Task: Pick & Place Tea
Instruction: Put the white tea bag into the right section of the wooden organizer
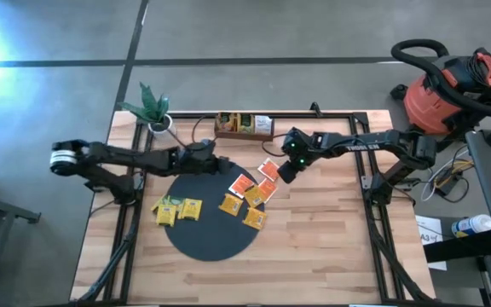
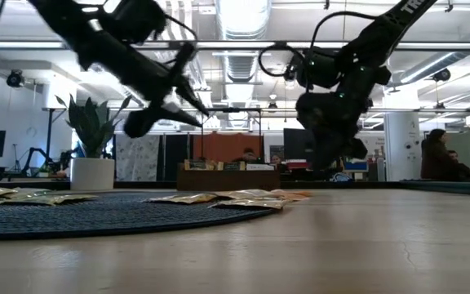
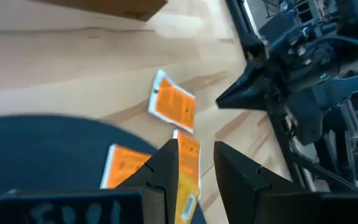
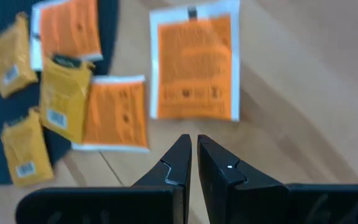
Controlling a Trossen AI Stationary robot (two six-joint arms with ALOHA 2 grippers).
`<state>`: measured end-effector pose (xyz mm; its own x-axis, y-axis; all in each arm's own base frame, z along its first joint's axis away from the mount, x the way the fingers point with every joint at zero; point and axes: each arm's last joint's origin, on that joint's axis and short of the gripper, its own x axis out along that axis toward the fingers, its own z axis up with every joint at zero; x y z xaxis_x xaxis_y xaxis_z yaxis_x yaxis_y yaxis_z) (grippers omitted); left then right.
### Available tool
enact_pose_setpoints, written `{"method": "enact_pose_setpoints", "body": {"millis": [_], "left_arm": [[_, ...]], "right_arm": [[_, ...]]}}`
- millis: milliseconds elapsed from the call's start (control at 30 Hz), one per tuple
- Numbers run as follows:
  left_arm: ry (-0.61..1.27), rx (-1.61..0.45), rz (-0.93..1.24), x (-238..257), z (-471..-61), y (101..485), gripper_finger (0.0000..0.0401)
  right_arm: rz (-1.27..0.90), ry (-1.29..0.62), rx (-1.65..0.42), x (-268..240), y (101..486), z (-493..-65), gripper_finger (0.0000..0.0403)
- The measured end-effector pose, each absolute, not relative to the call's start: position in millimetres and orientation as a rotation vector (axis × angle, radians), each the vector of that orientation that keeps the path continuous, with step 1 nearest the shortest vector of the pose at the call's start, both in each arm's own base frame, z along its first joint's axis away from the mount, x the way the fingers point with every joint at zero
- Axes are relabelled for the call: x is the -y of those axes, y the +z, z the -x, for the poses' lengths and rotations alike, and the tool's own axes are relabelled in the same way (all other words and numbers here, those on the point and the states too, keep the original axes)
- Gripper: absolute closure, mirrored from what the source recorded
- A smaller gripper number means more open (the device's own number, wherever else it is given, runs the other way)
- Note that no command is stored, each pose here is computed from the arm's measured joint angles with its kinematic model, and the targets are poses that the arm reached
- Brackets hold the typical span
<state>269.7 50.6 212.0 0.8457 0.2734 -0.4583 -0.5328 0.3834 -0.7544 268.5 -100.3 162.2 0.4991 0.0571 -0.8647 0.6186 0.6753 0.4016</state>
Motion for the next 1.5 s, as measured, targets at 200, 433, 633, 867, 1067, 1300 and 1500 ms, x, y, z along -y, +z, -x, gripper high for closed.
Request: {"method": "enact_pose_setpoints", "body": {"millis": [200, 433, 633, 867, 1067, 1300, 1500], "left_arm": [[0.495, -0.288, 0.95, -61.4, -322.3, 224.1, 0.0305], [0.437, -0.438, 0.863, -89.8, -371.3, 215.2, 0.0305], [0.337, -0.664, 0.89, -108.8, -386.3, 183.6, 0.0305], [0.32, -0.725, 0.851, -108.6, -388.7, 165.5, 0.0305], [0.335, -0.754, 0.834, -111.5, -391.0, 150.2, 0.0305], [0.39, -0.726, 0.789, -114.2, -392.9, 147.3, 0.0305], [0.374, -0.694, 0.745, -115.5, -395.7, 150.5, 0.0305]], "right_arm": [[-0.787, -0.388, -1.047, 96.8, 151.6, -260.8, 0.0376], [-0.798, -0.418, -1.015, 97.3, 151.9, -262.8, 0.0376], [-0.838, -0.487, -0.95, 100.0, 153.9, -266.2, 0.0376], [-0.9, -0.554, -0.931, 100.5, 152.5, -265.2, 0.0376], [-1.003, -0.641, -0.874, 99.6, 143.8, -260.6, 0.0376], [-1.144, -0.734, -0.807, 96.9, 128.1, -250.3, 0.0376], [-1.149, -0.738, -0.802, 95.8, 124.4, -247.6, 0.0376]]}}
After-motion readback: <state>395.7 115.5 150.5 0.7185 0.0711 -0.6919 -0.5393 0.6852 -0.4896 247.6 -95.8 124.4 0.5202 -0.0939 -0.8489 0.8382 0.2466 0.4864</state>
